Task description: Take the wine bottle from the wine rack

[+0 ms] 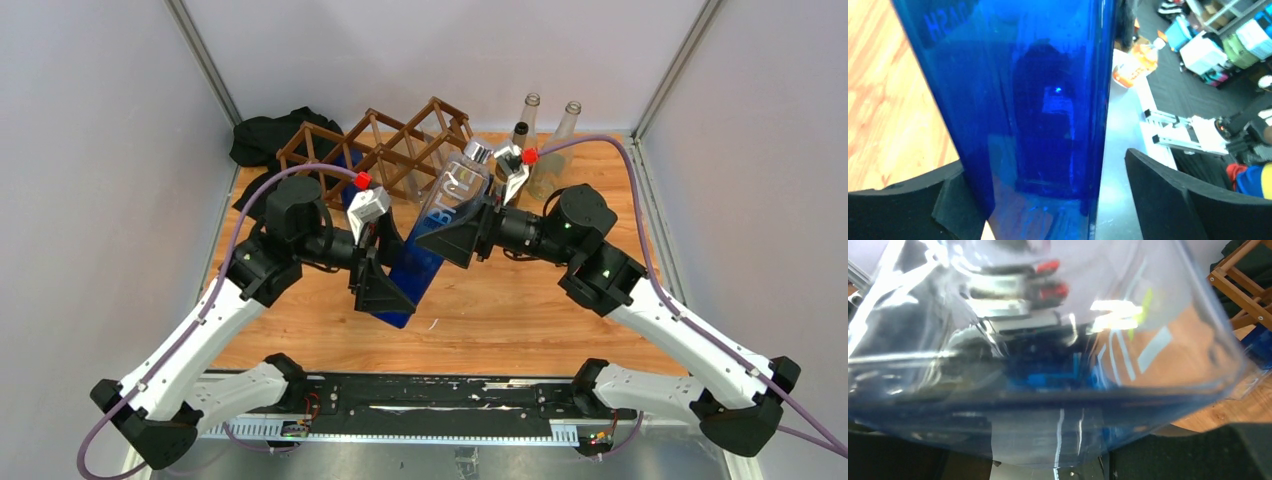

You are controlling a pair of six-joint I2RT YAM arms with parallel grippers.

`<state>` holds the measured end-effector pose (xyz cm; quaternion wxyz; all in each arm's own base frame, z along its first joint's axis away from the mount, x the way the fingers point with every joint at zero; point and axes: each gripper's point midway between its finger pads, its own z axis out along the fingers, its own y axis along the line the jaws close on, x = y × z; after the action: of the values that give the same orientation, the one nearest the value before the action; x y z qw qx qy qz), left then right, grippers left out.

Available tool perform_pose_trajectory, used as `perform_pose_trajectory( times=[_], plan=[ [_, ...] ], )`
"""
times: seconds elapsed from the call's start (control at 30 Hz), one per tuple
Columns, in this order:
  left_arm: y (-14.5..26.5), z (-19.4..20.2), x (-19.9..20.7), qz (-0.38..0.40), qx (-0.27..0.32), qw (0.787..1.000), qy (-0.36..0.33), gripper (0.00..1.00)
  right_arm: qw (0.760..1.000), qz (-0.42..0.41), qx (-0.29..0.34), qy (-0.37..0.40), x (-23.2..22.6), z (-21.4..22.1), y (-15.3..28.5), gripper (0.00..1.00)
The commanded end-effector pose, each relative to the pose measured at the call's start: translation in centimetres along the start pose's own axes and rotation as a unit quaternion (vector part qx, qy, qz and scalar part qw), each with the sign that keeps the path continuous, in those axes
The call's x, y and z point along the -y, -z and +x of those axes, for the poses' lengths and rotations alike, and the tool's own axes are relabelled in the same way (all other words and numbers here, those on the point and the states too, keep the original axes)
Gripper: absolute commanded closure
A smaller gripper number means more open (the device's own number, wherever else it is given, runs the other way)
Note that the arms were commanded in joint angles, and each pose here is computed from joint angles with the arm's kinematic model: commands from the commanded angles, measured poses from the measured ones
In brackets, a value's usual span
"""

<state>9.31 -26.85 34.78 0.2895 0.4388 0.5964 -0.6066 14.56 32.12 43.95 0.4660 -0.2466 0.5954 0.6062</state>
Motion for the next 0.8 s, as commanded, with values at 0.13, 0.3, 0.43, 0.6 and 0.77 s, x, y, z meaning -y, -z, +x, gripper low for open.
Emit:
perform_pose_trajectory(
  times=[0.13, 0.3, 0.43, 0.6, 0.77],
  plan=[
    [2.7, -0.1, -3.5, -0.141, -0.085, 0.981, -0.099, 0.00, 0.983, 0.157, 0.018, 0.091, 4.2, -2.5, 3.4, 1.00],
    [5.5, -1.0, -7.7, -0.245, -0.096, 0.961, -0.080, 0.00, 0.947, 0.281, 0.018, 0.151, 8.9, -2.6, 6.7, 1.00],
    [8.8, -2.5, -11.2, -0.345, -0.087, 0.932, -0.073, 0.00, 0.903, 0.383, 0.021, 0.196, 12.9, -3.1, 9.7, 1.00],
    [12.2, -4.0, -13.9, -0.428, -0.084, 0.897, -0.074, 0.00, 0.841, 0.496, 0.027, 0.215, 17.9, -4.2, 13.2, 1.00],
    [14.2, -5.0, -15.0, -0.476, -0.080, 0.871, -0.096, 0.00, 0.792, 0.570, 0.054, 0.214, 23.1, -5.6, 16.4, 1.00]
  ],
)
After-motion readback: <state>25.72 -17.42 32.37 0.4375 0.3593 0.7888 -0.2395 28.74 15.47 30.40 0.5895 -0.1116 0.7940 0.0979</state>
